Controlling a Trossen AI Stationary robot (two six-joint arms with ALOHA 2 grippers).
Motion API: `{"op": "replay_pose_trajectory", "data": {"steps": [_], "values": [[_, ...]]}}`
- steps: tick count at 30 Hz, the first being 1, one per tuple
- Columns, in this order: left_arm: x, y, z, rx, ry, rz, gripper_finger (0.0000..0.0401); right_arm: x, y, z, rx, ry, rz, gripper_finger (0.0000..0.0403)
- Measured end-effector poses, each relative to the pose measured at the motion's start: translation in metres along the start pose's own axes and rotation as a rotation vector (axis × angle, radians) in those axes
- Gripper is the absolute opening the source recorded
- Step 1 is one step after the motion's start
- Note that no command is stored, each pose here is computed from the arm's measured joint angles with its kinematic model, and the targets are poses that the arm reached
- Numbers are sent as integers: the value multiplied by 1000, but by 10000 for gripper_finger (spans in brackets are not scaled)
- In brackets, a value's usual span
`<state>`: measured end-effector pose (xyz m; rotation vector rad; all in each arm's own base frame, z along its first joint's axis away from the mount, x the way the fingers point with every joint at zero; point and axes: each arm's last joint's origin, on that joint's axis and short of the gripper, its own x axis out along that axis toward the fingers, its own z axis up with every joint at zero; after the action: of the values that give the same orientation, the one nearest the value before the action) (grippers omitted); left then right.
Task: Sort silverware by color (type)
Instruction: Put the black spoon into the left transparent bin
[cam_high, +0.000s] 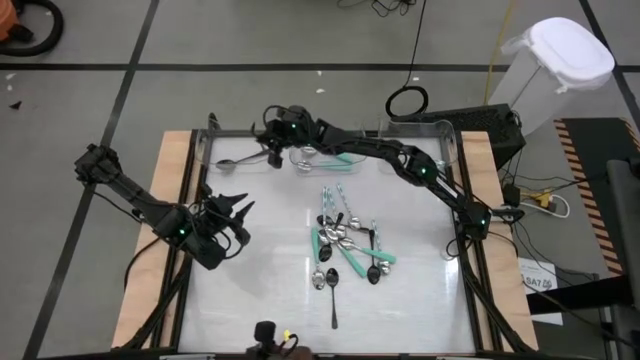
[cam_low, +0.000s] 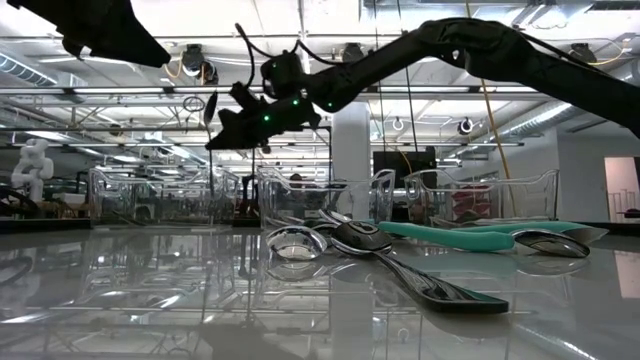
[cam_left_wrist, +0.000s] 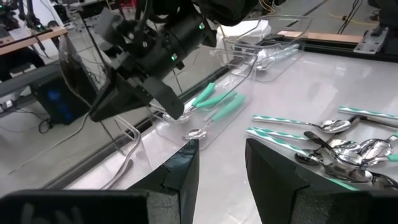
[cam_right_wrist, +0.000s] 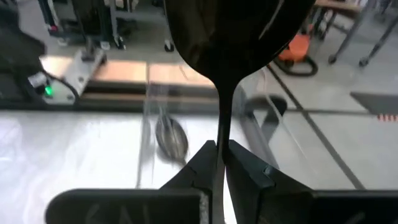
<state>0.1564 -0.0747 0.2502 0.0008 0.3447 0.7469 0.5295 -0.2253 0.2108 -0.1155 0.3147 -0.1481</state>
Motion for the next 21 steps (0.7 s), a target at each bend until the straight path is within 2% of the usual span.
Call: {"op": "replay_pose_trajectory", "data": {"steps": [21], "values": [[0, 0, 0, 0, 0, 0, 131, 0, 1, -6, 18, 58, 14, 27]]}}
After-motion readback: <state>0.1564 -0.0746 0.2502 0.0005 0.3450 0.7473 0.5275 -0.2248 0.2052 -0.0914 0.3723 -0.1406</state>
